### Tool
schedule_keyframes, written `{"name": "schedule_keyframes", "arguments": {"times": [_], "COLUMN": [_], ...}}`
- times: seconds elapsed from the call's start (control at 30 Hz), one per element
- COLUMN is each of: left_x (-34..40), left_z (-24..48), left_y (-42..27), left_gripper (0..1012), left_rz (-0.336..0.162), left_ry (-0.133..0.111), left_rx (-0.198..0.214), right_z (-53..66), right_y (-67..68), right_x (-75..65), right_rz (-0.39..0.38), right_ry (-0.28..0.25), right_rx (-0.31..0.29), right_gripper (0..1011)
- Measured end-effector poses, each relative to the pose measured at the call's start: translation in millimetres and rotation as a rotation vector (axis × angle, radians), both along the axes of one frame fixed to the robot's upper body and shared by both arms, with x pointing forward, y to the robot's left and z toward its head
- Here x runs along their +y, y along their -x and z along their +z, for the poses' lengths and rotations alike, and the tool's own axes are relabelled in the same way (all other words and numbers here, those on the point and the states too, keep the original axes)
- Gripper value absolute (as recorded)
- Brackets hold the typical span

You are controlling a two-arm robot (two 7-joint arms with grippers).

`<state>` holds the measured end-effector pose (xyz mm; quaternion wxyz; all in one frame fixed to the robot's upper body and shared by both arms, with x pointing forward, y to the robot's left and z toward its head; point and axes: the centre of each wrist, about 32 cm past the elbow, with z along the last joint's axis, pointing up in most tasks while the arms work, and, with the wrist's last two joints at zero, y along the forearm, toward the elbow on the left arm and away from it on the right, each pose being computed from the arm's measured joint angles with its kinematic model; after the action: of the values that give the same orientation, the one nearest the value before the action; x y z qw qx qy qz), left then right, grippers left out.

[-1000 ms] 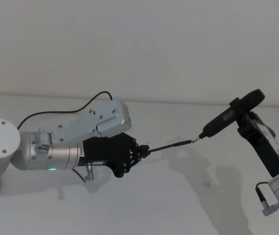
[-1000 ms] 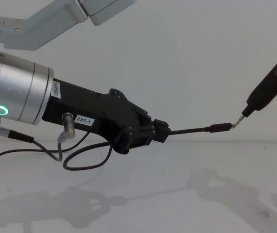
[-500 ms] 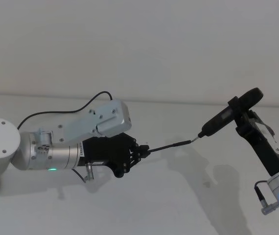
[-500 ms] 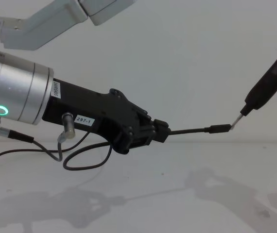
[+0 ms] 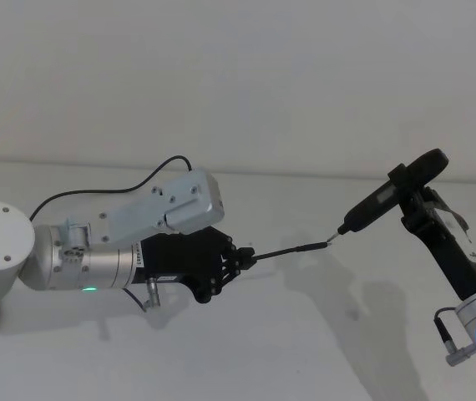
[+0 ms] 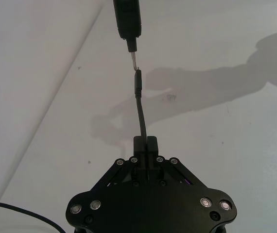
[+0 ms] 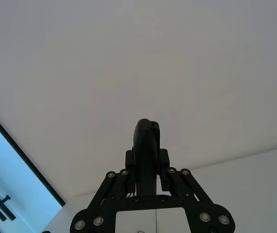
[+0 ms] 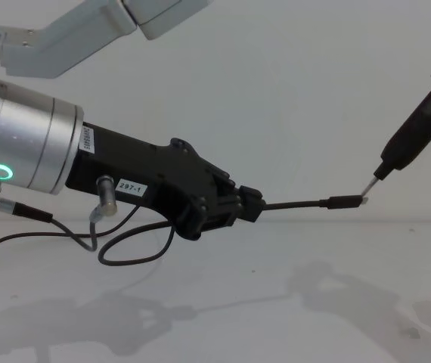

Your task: Pick up the data cable with the one hand.

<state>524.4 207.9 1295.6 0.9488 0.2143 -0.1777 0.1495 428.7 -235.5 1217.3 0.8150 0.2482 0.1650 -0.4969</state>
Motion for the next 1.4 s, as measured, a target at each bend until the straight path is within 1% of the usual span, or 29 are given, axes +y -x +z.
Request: {"name": "schedule_keyframes", "arguments": {"times": [0.8, 1.4], "left_x": [0.0, 0.0], "left_z": [0.0, 0.0], "left_y": [0.0, 0.0], "left_gripper": [32, 32], "left_rz": [0.000, 0.000], "left_ry": [0.000, 0.000], "left_rx": [0.000, 0.000], "right_z": [-2.2, -2.8], "right_y": [4.7, 6.2], "right_x": [-2.4, -3.0], "right_rz": [-0.008, -0.010], "right_ry": [0.021, 0.025], "right_rx": [0.003, 0.003], "right_gripper": [268, 268]}}
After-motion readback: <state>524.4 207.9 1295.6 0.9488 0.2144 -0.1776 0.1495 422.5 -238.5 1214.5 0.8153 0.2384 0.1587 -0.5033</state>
